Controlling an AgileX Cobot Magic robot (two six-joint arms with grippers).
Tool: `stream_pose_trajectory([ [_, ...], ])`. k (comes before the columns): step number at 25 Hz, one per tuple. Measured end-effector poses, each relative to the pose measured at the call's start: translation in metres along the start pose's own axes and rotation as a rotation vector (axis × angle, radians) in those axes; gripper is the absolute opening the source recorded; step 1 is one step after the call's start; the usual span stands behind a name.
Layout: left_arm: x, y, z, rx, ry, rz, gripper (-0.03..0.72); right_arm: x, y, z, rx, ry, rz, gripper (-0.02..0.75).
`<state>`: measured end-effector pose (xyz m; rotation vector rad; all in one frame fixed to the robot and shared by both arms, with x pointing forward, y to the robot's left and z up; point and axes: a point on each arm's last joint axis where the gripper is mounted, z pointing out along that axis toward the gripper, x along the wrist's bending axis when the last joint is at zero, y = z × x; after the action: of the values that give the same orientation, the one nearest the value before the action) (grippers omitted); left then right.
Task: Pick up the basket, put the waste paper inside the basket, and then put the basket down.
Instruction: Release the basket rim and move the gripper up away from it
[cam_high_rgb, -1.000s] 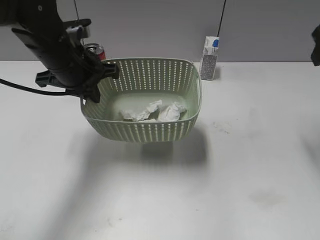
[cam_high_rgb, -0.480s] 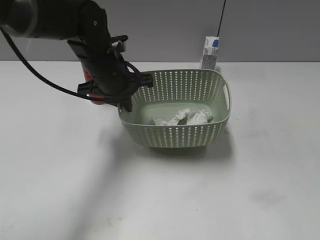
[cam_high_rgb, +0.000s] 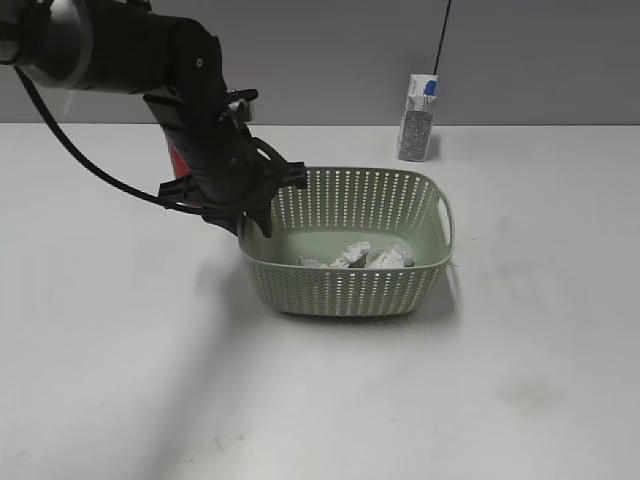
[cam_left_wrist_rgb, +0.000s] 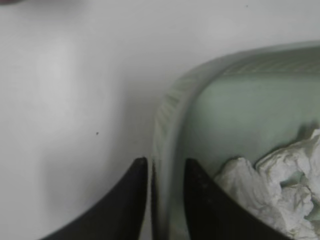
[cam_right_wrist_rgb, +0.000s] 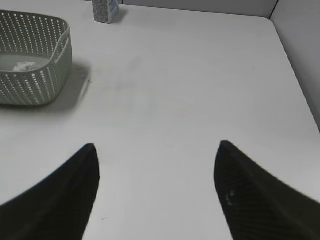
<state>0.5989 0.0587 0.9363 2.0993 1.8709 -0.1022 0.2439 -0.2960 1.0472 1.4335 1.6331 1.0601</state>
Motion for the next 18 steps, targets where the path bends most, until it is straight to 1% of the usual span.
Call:
stream_pose_trajectory([
  [2,-0.001,0.000,-0.001,-0.004,-0.004,-0.001,0.339,0.001,-0.004,0.001,0.013,0.007,0.005,0.542],
  [4,-0.001,0.000,-0.001,0.006,-0.001,-0.001,0.498,0.002,-0.006,0.004,0.012,0.023,0.017,0.542],
  [6,0.001,-0.002,-0.002,0.030,0.007,-0.002,0.603,0.002,-0.007,0.006,0.020,0.027,0.021,0.542],
  [7,0.002,-0.003,-0.003,0.042,0.012,-0.001,0.636,0.002,-0.007,0.006,0.017,0.028,0.021,0.542],
  [9,0.004,-0.003,-0.007,0.058,0.016,0.001,0.661,0.002,-0.007,0.006,0.014,0.028,0.020,0.542],
  [11,0.006,-0.002,-0.018,0.053,0.014,0.006,0.669,0.002,-0.007,0.006,0.013,0.029,0.020,0.542],
  [15,0.013,0.002,-0.054,0.012,0.005,0.049,0.668,0.002,-0.007,0.006,0.012,0.029,0.020,0.542],
  [18,0.025,0.005,-0.086,-0.024,0.004,0.083,0.664,0.003,-0.007,0.006,0.011,0.029,0.021,0.542],
])
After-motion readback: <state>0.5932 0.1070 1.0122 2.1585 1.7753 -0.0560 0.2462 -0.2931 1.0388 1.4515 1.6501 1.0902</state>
